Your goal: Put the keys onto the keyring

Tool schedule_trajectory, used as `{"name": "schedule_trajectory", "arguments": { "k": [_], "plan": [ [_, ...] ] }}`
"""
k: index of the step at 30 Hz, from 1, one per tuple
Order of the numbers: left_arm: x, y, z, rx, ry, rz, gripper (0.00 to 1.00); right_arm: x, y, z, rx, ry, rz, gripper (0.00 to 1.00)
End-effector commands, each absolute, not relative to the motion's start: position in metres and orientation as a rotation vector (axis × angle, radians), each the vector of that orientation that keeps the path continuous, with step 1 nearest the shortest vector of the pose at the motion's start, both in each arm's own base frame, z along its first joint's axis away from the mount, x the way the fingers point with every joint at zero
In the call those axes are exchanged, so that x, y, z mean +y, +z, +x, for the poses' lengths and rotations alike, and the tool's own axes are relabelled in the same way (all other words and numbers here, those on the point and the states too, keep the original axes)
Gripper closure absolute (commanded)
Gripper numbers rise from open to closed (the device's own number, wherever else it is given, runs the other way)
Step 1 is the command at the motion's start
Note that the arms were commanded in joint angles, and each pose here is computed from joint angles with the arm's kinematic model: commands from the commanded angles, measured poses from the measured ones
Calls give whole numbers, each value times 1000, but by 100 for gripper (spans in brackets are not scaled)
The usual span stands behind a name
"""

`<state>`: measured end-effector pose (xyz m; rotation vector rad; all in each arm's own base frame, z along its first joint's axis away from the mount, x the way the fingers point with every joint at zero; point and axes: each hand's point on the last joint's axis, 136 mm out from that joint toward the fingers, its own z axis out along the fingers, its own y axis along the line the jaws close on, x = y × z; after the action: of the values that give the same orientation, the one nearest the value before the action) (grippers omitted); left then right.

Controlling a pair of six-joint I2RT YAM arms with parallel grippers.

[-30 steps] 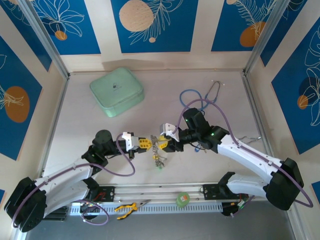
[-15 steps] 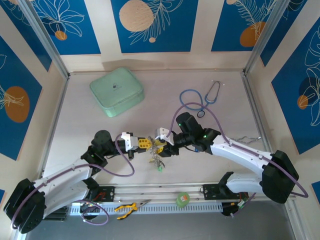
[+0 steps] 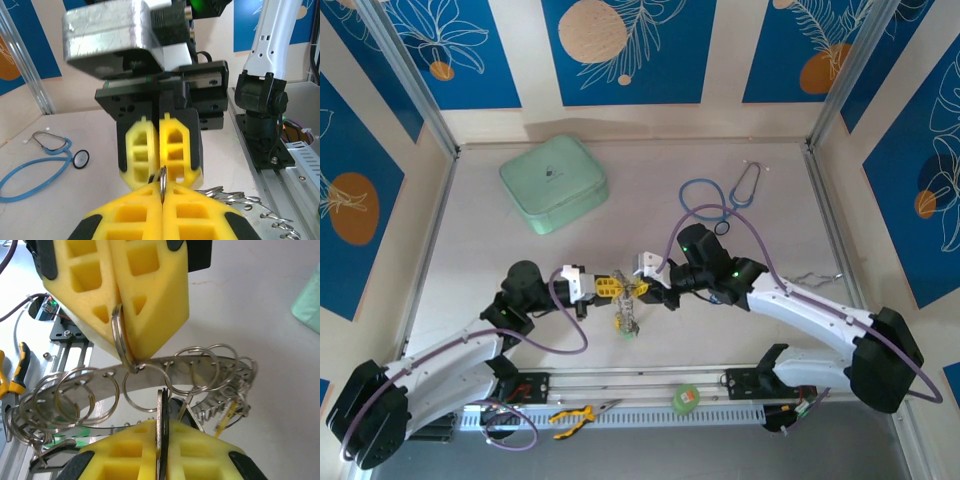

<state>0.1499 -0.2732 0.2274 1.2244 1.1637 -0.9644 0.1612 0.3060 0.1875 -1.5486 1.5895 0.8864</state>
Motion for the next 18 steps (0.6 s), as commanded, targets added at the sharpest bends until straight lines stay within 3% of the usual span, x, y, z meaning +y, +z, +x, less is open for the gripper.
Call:
{"name": "schedule_trajectory", "arguments": {
  "k": [1, 10, 18],
  "plan": [
    [-273, 243, 146, 1098, -939, 1237, 100, 296, 194, 159, 1595, 856, -1554, 91],
    [-274, 236, 147, 1125, -923, 1267, 100, 305, 228, 144, 1503, 909, -1579, 94],
    [-274, 238, 146, 1115, -924, 1264, 100, 306, 199, 161, 1630, 764, -1633, 97]
  ]
}}
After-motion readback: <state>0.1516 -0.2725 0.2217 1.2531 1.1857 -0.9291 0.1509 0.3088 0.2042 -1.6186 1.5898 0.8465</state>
